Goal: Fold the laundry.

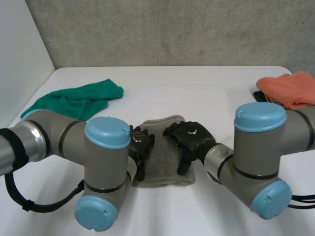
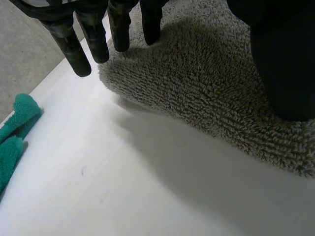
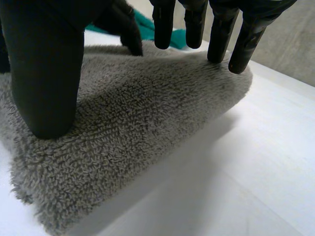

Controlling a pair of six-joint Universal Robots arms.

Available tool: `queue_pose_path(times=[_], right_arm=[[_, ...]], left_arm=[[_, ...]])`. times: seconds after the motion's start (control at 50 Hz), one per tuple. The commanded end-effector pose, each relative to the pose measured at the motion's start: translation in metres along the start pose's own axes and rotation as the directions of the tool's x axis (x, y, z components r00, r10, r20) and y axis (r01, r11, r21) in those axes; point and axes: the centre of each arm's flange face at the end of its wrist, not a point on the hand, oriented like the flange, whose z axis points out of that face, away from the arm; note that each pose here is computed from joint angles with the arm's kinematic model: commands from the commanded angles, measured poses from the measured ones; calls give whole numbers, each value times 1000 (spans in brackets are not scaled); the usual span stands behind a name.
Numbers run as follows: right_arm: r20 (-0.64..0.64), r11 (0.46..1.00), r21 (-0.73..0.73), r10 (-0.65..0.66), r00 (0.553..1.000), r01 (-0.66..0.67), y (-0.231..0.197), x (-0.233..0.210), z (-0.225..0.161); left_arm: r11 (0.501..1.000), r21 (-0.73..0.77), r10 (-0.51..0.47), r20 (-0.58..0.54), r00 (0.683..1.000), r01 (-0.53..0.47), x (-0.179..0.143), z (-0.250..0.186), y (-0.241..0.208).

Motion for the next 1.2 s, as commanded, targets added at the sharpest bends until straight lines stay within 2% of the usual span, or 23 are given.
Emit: queue_pose_path(times=[0.02,0.16,0.3,0.42,0.5,0.58,0.72,1.06,1.2], right_arm=[[-55,992,-51,-119,991,116,13,4,9],[-103,984,-37,-180,978,177,1,9,-2],[-233,980,96,-146,961,172,-31,17,-33],[-206,987,88,-112,972,132,-10,-1,-54],[-147,981,117,-135,980,153,9,-30,-58],[-172,976,144,-138,975,164,19,-37,-51],[-202,975,135,-148,968,177,34,-36,-35],[-206,958,138,-220,954,251,47,-39,-7],[-196,959,120,-230,953,256,49,-43,-11]], left_arm=[[1000,21,-11,2,1000,11,-4,-5,-7],[995,90,-37,18,999,35,-15,-16,-28],[965,256,-65,5,998,62,-33,-43,-74],[916,389,-77,-57,995,94,-47,-67,-107],[884,443,-87,-156,984,148,-59,-70,-117],[869,436,-142,-232,962,234,-70,-68,-118],[851,398,-257,-254,932,343,-89,-58,-112],[861,363,-275,-259,926,357,-86,-53,-103],[860,365,-272,-260,926,355,-86,-54,-103]])
